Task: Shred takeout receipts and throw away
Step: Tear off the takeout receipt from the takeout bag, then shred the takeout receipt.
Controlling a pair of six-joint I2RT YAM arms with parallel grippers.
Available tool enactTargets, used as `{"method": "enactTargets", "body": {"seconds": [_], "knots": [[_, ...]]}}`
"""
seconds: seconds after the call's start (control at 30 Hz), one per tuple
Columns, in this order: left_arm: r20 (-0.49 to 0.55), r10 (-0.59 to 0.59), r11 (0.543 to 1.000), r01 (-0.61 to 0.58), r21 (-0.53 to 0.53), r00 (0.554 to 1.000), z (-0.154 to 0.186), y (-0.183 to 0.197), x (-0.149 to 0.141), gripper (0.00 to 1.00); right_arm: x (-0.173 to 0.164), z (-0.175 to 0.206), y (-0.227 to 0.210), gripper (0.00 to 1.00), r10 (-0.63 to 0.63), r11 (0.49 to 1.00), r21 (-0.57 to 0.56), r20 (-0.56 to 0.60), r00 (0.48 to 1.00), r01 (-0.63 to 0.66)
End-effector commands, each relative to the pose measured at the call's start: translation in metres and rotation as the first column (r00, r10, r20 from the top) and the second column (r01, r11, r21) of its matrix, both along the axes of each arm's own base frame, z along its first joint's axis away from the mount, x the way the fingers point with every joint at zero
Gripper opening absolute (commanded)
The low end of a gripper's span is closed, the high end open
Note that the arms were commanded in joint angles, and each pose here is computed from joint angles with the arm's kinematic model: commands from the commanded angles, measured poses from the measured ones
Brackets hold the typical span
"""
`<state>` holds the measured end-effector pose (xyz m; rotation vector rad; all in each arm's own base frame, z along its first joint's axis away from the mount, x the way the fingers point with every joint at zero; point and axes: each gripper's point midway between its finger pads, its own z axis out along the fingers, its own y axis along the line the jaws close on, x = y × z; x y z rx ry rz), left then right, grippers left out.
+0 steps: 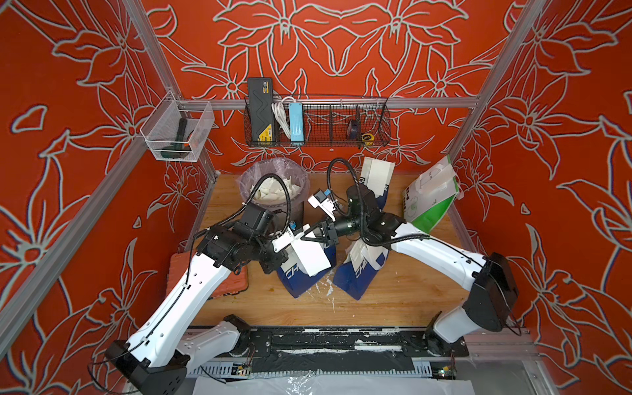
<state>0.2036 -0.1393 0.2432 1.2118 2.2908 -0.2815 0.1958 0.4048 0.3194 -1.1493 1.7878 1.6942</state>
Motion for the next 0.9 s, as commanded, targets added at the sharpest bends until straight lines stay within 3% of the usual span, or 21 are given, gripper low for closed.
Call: {"method": "enactTargets", "body": {"seconds": [0.0,0.1,0.23,0.37,0.5,0.63,0.87], "knots": [[-0.023,-0.003,1.000,0.004,0.009,1.000,-0.001,0.002,-0.007,0.00,-0.004,0.025,-0.009,0.00,0.000,0.998,0.064,0.042,0.999,-0.003],[-0.017,-0.001,1.000,0.000,-0.016,1.000,0.004,-0.001,-0.008,0.00,0.003,0.028,-0.019,0.00,-0.044,0.998,0.045,0.064,0.997,0.041],[0.038,0.014,0.998,-0.012,-0.055,0.999,0.022,-0.003,-0.004,0.30,0.011,0.026,-0.034,0.00,-0.097,0.995,-0.003,0.126,0.987,0.098],[0.107,0.028,0.991,-0.013,-0.136,0.994,0.052,-0.010,0.000,0.46,0.026,0.031,-0.047,0.00,-0.174,0.983,-0.022,0.166,0.971,0.180],[0.192,0.043,0.962,0.011,-0.273,0.980,0.099,-0.027,0.010,0.54,0.045,0.050,-0.057,0.00,-0.271,0.961,0.007,0.223,0.936,0.277],[0.301,0.056,0.904,0.079,-0.419,0.952,0.151,-0.048,0.027,0.60,0.063,0.073,-0.062,0.00,-0.356,0.933,0.048,0.270,0.895,0.357],[0.476,0.113,0.838,0.174,-0.517,0.872,0.197,-0.069,0.066,0.67,0.108,0.120,-0.075,0.00,-0.588,0.808,0.157,0.283,0.758,0.568]]}}
